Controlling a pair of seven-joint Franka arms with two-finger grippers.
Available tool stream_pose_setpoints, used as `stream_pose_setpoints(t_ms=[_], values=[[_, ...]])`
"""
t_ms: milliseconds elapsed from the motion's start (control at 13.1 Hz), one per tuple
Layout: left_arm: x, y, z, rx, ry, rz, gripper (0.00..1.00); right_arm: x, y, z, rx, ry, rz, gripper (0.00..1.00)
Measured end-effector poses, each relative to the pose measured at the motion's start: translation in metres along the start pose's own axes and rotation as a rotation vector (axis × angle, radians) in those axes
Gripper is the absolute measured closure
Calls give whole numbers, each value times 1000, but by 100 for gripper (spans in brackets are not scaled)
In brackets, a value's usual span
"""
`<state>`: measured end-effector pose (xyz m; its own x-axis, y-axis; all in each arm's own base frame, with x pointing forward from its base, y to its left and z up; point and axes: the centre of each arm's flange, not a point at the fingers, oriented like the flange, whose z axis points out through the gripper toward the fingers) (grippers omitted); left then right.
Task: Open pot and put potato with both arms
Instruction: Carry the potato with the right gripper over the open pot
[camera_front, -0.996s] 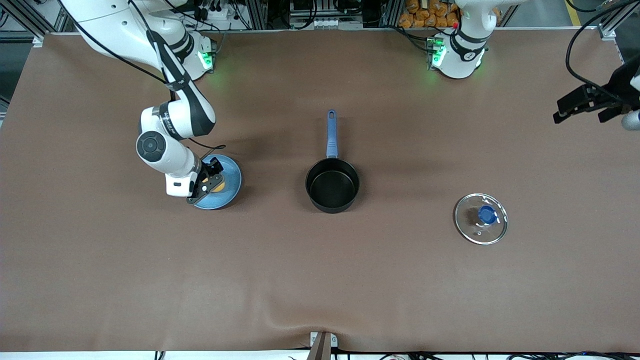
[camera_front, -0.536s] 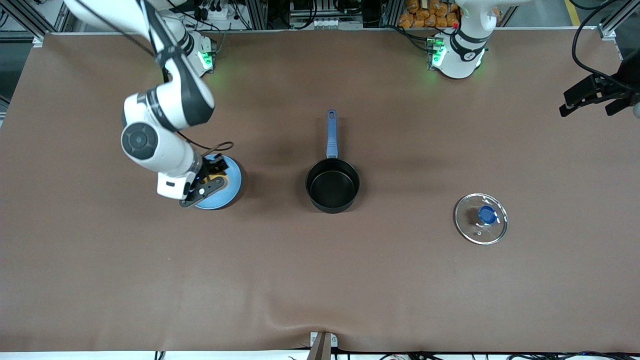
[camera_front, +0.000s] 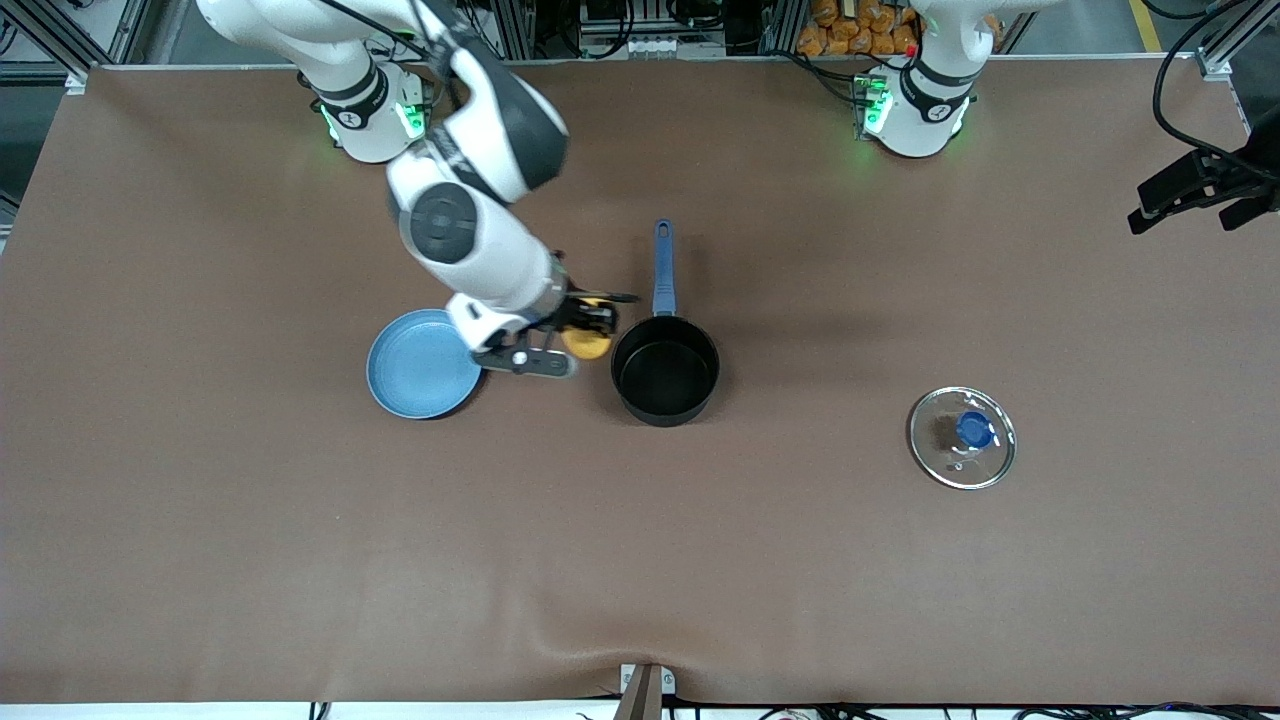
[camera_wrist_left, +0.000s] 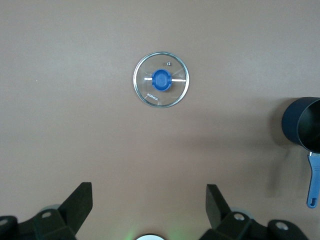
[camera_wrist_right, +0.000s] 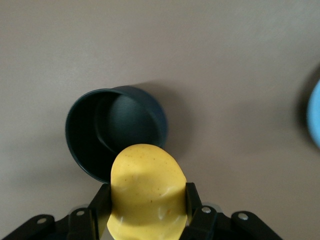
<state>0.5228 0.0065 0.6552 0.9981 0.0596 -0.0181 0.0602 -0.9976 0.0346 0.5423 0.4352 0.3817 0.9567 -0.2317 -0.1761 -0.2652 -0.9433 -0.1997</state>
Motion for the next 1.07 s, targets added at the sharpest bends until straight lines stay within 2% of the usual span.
stream_pose_setpoints(t_ms=[153,307,613,920,1073], values=[[0,-2,1,0,-6,-3,0,-1,-22,45,31,30,60,36],[2,-2,5,0,-14,-3,0,2,-30,78,37,53,56,36],[4,-2,8,0,-18,-4,0,6,-42,101,7,94,9,36],[4,-2,7,0,-18,-4,0,4,-41,130,-33,96,-13,36],[4,-2,7,0,-18,-4,0,6,-40,146,-32,103,-14,36]])
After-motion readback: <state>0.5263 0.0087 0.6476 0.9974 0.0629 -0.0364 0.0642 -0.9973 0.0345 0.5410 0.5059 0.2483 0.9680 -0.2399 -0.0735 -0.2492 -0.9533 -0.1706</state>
